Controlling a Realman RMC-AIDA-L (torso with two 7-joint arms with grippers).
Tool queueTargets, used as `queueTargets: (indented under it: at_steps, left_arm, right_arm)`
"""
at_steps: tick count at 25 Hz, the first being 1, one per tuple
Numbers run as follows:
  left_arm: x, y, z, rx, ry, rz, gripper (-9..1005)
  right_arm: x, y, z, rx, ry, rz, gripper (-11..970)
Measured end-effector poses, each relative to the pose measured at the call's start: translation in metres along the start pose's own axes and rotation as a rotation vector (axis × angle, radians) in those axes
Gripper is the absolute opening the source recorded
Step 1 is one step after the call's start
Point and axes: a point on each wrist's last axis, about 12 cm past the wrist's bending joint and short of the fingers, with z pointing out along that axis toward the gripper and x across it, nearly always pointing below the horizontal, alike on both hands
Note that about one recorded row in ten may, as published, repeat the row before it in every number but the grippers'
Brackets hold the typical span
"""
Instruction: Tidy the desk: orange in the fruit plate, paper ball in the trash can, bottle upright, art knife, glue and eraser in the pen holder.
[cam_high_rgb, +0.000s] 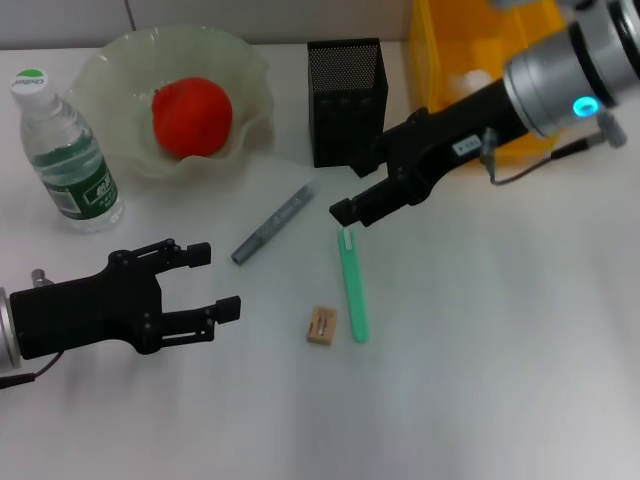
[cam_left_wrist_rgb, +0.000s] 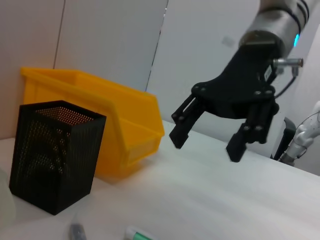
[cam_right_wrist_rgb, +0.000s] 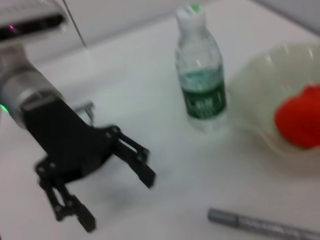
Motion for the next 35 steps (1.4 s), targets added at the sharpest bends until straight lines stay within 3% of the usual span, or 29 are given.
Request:
queueTargets:
  at_steps: [4,7,14,20,29,35]
  left_arm:
    - [-0.001,0.001,0.001,0.000,0.000,0.003,844]
    - [-0.002,0.002,0.001,-0.001,-0.001,0.006,844]
    - [-0.003,0.002,0.002,0.002,0.002,0.011,843]
    - [-0.005,0.003,0.005,0.014,0.007,0.019,842]
    - [-0.006,0.004,0.005,0.014,0.010,0.020,840]
    - [-0.006,0.004,0.005,0.013,0.011,0.021,839]
  right_arm:
    - [-0.021,0.004,0.002,0.049,0.130,0.038,776]
    - [-0.045,0.003,0.010,0.129,0.274,0.154,776]
    - [-0.063,0.009,0.036,0.137,0.420,0.253,775]
    - [-0.056,0.006,0.062,0.231,0.511,0.267,775]
    - [-0.045,0.002,0.074,0.214,0.459,0.326,776]
    - [-0.036,0.008,0.089,0.215,0.468,0.280,776]
